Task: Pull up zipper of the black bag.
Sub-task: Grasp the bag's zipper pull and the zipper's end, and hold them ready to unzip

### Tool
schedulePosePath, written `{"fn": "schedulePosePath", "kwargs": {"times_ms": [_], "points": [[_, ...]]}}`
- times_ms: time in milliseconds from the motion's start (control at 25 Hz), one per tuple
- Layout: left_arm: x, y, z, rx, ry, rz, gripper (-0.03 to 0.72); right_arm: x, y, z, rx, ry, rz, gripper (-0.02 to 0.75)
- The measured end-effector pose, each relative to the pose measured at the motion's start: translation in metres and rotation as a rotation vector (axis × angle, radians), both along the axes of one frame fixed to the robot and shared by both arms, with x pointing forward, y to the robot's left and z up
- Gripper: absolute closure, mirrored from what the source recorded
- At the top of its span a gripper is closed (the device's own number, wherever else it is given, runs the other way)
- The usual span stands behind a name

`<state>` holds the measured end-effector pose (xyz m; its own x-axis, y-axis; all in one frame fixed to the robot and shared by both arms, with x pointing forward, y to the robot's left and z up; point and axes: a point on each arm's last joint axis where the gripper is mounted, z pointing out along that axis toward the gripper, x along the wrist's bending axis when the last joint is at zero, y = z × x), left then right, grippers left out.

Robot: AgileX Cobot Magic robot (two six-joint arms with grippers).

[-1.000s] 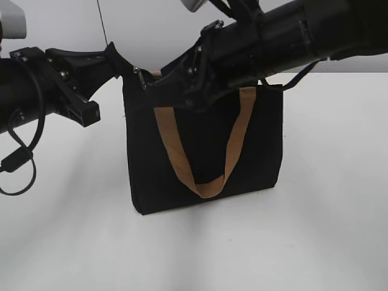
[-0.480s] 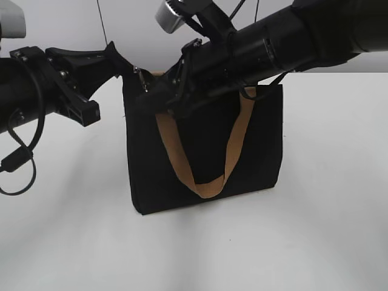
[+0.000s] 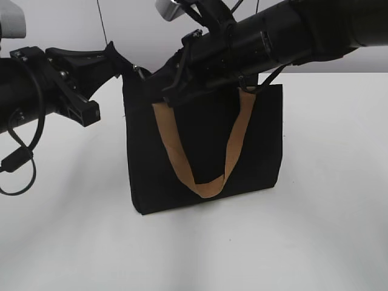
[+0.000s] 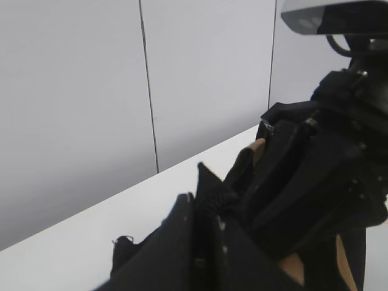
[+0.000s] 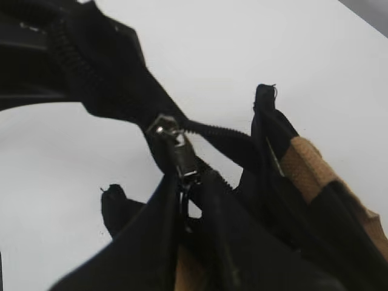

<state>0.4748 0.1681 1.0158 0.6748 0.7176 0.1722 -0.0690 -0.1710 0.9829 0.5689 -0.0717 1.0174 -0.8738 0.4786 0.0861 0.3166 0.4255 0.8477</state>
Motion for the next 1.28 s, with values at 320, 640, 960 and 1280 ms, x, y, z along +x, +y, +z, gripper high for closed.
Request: {"fn": "schedulePosePath", "kwargs": {"times_ms": [320,640,960,1280], "points": [[0.0,0.0,-0.002,0.012,0.012,0.006,0.676,0.0,0.0,-0.001,-0.003,0.01,0.0,0.738],[0.002,0.01,-0.024,0.183,0.194,0.099,0.676,-0.005,-0.003,0.001,-0.056,0.01,0.026,0.738],[0.0,0.02,-0.039,0.308,0.332,0.169,0.676,-0.007,-0.006,0.007,-0.082,-0.023,0.038,0.738],[-0.002,0.026,-0.046,0.358,0.417,0.218,0.676,-0.006,-0.008,0.009,-0.113,-0.057,0.032,0.738]]}}
